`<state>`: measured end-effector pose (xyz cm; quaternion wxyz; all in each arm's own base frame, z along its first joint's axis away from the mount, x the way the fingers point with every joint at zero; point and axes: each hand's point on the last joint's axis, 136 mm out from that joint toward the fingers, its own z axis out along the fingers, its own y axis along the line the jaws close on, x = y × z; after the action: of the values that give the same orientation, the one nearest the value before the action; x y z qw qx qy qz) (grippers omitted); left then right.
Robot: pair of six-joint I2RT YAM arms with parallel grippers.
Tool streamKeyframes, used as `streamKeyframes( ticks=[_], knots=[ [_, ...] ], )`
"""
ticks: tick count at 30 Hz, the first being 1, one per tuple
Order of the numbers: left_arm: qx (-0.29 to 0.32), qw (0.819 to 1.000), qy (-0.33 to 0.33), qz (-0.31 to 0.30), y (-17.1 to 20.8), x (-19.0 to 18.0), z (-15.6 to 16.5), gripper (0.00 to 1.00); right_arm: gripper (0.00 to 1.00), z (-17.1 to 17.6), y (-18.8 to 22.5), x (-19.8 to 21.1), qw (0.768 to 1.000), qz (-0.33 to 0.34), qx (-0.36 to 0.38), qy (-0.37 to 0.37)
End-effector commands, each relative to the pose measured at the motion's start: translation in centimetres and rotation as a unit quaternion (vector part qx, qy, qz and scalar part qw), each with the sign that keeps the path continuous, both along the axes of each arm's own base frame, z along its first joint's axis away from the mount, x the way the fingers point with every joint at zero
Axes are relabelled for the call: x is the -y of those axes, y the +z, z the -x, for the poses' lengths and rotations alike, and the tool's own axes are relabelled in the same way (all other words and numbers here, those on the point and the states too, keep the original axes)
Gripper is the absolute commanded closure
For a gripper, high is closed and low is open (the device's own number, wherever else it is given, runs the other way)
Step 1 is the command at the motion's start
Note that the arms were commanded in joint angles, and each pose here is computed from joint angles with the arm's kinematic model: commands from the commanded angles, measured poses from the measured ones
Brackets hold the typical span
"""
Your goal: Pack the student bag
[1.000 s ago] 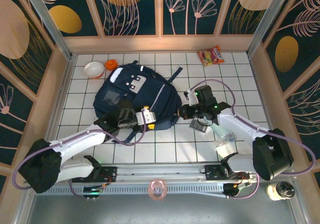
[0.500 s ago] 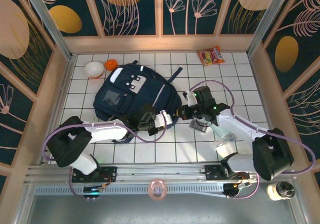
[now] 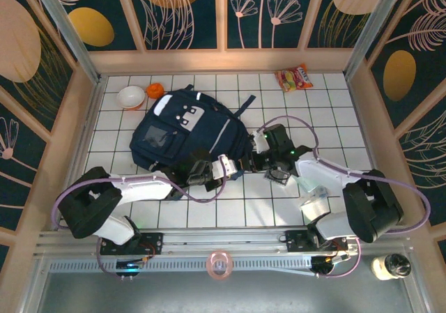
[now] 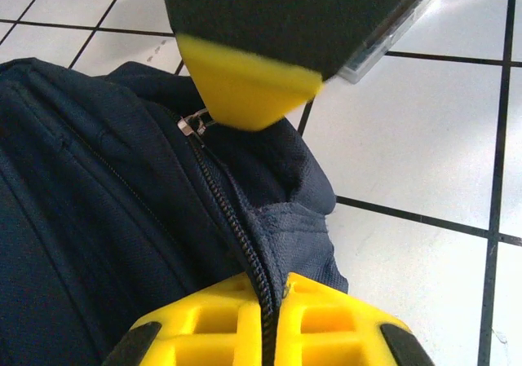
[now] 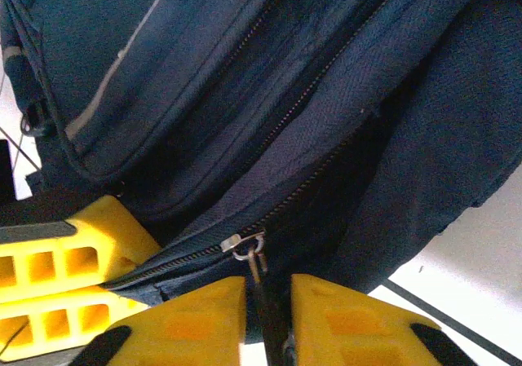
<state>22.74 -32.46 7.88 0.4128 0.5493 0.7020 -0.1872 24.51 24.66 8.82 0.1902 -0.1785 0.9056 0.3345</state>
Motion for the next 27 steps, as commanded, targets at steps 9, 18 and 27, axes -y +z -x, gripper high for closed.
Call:
streamKeyframes(
  ticks=[9, 18, 27],
  knots=[
    [0.029, 0.998, -0.019, 0.047, 3.2, 0.7, 0.2, 1.00, 1.00, 0.1, -0.6, -0.1, 1.000, 0.018, 0.000, 0.011],
    [0.019, 0.999, -0.026, -0.027, 1.2, -4.1, 1.3, 1.00, 1.00, -2.6, -1.1, 4.7, 0.994, 0.049, -0.008, -0.096],
    [0.076, 0.977, 0.019, -0.196, -0.4, -13.2, 0.7, 0.97, 1.00, 4.8, -0.1, -2.8, 0.999, -0.017, -0.033, -0.007]
  ],
)
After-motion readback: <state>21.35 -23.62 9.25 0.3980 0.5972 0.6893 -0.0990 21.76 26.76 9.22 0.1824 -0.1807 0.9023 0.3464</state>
